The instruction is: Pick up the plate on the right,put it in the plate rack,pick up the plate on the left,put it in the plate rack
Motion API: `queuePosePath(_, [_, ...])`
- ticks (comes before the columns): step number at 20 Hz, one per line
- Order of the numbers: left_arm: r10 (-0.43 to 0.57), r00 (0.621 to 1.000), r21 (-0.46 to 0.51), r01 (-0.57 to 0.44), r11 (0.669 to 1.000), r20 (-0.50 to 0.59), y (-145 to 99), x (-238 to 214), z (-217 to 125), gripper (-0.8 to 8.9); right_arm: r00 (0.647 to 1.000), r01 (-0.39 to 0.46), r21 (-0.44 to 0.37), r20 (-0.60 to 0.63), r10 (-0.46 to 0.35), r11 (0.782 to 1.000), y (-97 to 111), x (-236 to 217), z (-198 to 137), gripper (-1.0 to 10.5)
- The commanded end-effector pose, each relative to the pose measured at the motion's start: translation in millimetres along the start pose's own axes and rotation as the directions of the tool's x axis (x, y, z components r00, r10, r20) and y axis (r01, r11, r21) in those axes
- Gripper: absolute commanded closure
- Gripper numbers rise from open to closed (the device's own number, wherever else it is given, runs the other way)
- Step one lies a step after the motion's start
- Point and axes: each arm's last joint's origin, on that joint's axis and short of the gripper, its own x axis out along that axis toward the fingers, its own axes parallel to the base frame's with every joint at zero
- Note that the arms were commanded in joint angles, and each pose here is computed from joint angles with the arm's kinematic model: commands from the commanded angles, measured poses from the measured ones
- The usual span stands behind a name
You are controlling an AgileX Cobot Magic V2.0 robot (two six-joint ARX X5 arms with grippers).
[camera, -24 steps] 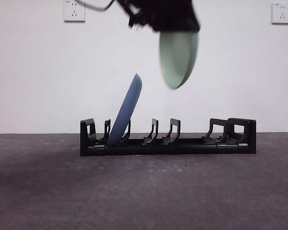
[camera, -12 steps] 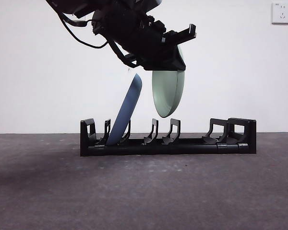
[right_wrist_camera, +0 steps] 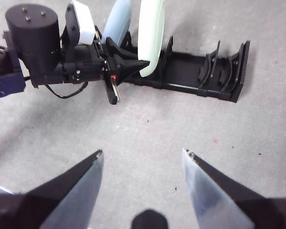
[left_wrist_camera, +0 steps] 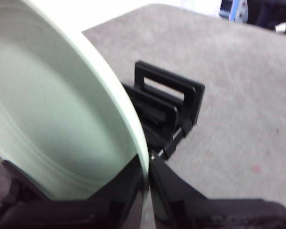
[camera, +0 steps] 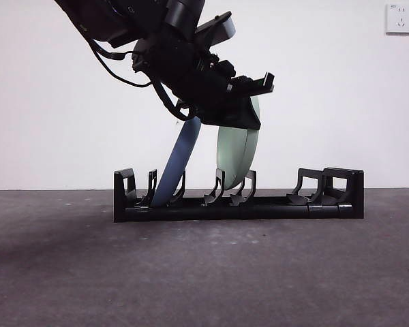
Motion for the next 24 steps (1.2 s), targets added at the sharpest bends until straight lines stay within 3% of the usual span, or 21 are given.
queuePosePath(1, [0.006, 1.0, 0.053, -0.004, 0.999, -0.029, 4, 4, -6, 8.22, 1.0, -0.013, -0.007, -0.002, 0.013, 1.0, 0, 4, -1, 6.6])
queuePosePath(6, [0.004, 0.998, 0.049, -0.001, 0.999, -0.066, 4, 10, -16, 8.22, 0.999, -0.052, -0.005, 0.009, 0.052, 0.999, 1, 4, 0, 6.6])
queuePosePath(18, [0.002, 0.992, 0.048, 0.004, 0.999, -0.125, -1, 18, -29, 8.13, 0.999, -0.054, -0.006, 0.005, 0.054, 0.999, 1, 4, 0, 6.6])
queuePosePath(19, [-0.003, 0.992, 0.049, 0.009, 0.999, -0.125, -3, 18, -29, 8.03, 0.999, -0.054, -0.006, 0.004, 0.054, 0.999, 1, 4, 0, 6.6])
queuePosePath(22, [-0.016, 0.992, 0.055, 0.023, 0.998, -0.124, -9, 18, -29, 6.5, 0.999, -0.054, -0.009, 0.0, 0.054, 0.999, 1, 4, -1, 6.6])
queuePosePath(24, [-0.023, 0.992, 0.054, 0.03, 0.998, -0.123, -13, 19, -28, 6.51, 0.999, -0.052, -0.011, -0.011, 0.052, 0.999, 1, 4, -2, 6.6])
